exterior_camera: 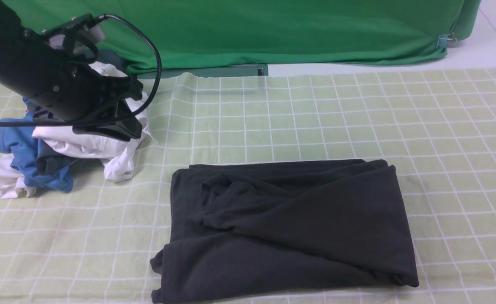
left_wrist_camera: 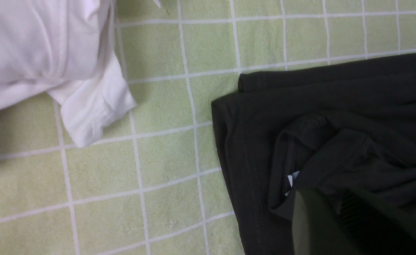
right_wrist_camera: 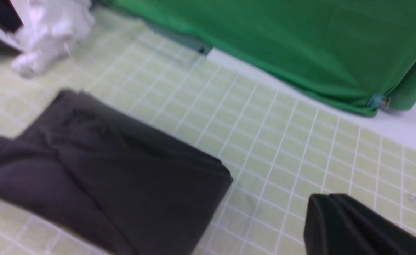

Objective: Fold a long-sleeved shirt over a green coffee tablecloth.

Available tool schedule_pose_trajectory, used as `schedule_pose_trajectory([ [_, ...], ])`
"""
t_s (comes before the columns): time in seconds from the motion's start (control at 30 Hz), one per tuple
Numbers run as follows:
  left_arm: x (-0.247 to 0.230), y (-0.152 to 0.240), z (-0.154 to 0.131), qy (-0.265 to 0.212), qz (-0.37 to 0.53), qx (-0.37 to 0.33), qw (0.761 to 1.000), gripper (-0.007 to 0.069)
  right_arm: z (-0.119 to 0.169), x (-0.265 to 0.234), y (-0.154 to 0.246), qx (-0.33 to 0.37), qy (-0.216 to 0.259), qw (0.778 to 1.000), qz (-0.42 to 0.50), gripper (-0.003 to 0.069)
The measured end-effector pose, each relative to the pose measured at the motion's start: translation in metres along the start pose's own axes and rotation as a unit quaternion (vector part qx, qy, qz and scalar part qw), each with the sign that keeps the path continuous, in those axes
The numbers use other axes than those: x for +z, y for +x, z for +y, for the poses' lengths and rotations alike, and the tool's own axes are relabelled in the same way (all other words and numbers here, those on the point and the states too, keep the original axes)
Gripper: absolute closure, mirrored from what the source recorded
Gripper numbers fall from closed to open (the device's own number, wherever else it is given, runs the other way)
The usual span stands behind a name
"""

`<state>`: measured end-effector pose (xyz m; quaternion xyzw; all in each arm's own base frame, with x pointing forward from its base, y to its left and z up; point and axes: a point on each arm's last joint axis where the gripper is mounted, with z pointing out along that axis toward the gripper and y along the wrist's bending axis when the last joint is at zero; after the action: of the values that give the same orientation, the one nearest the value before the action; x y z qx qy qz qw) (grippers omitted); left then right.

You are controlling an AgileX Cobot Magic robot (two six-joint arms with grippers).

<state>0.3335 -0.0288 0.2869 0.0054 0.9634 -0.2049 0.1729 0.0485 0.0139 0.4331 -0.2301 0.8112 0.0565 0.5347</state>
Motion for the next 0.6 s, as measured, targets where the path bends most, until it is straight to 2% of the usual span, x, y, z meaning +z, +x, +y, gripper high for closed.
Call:
schedule_pose_trajectory([
  [0.2,0.002,0.004,-0.008,0.014,0.020,0.004,1.000,0.0509,0.005,-0.001,0.047,0.039,-0.002,0.999,-0.026,0.0650],
  [0.37,0.020,0.016,-0.038,0.030,0.047,0.045,0.997,0.0482,0.011,0.018,0.076,0.053,-0.005,0.999,0.009,0.0644],
  [0.6,0.067,0.045,-0.082,0.042,0.090,0.108,0.989,0.0422,0.013,0.026,0.083,0.054,-0.006,0.998,0.022,0.0642],
])
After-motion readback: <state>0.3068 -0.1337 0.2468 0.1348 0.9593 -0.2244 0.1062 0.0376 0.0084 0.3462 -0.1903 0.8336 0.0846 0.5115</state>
